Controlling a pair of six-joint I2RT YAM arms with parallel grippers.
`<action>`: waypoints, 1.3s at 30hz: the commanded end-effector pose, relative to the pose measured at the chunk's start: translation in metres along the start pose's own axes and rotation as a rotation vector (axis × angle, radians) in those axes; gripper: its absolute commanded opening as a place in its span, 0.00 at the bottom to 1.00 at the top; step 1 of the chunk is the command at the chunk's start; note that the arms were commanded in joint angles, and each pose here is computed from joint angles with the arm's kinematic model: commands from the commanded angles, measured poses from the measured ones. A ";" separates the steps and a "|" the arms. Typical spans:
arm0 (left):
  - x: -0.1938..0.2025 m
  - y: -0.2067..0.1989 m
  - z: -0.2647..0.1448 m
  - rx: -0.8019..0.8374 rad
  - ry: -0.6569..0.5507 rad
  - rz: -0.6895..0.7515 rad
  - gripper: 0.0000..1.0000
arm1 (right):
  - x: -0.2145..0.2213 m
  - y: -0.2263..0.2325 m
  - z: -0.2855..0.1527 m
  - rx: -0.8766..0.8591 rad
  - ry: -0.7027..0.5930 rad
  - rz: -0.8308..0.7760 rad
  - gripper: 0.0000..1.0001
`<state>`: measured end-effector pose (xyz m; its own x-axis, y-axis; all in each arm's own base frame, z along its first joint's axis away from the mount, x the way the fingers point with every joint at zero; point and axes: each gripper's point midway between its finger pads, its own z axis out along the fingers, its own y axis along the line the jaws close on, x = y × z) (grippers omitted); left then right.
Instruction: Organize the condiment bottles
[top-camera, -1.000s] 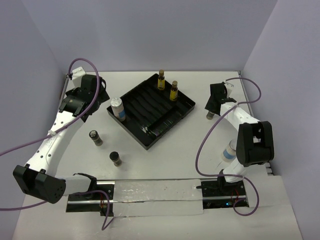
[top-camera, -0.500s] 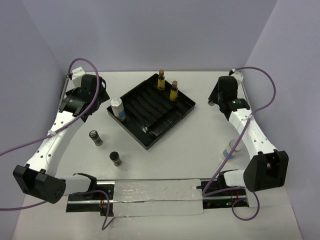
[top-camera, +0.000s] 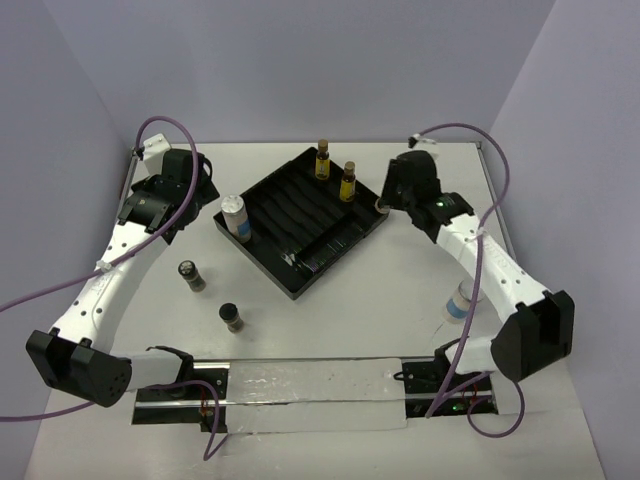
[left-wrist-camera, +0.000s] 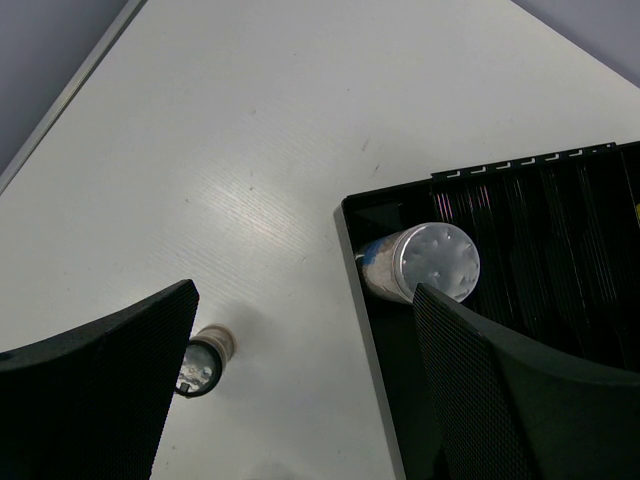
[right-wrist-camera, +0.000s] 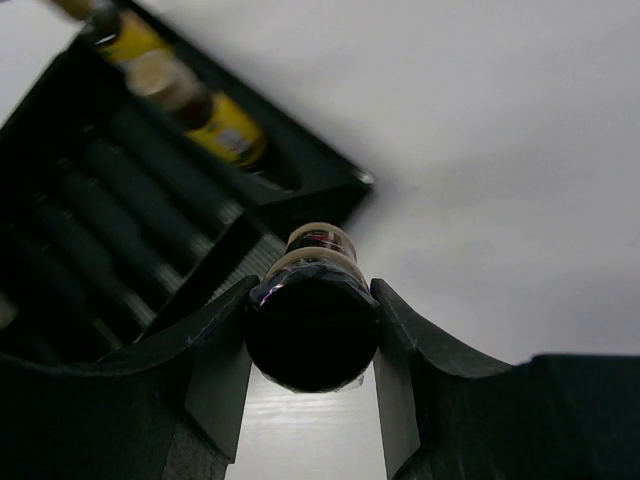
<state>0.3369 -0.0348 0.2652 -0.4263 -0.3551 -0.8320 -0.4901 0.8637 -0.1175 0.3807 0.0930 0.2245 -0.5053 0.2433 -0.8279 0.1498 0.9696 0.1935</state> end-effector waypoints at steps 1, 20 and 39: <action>-0.017 -0.006 -0.008 0.036 -0.031 -0.052 0.97 | -0.006 0.066 0.004 -0.106 -0.010 -0.091 0.09; -0.016 -0.001 -0.006 0.011 -0.040 -0.031 0.97 | 0.089 0.094 0.077 -0.053 0.219 -0.225 0.09; -0.015 0.002 -0.006 0.003 -0.042 -0.028 0.97 | 0.125 0.086 0.094 -0.009 0.275 -0.256 0.54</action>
<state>0.3366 -0.0342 0.2655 -0.4248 -0.3550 -0.8328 -0.4923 0.8626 -0.1165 0.4131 0.2021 0.0938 -0.7313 -0.0116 -0.6820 -0.0200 0.9998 0.0045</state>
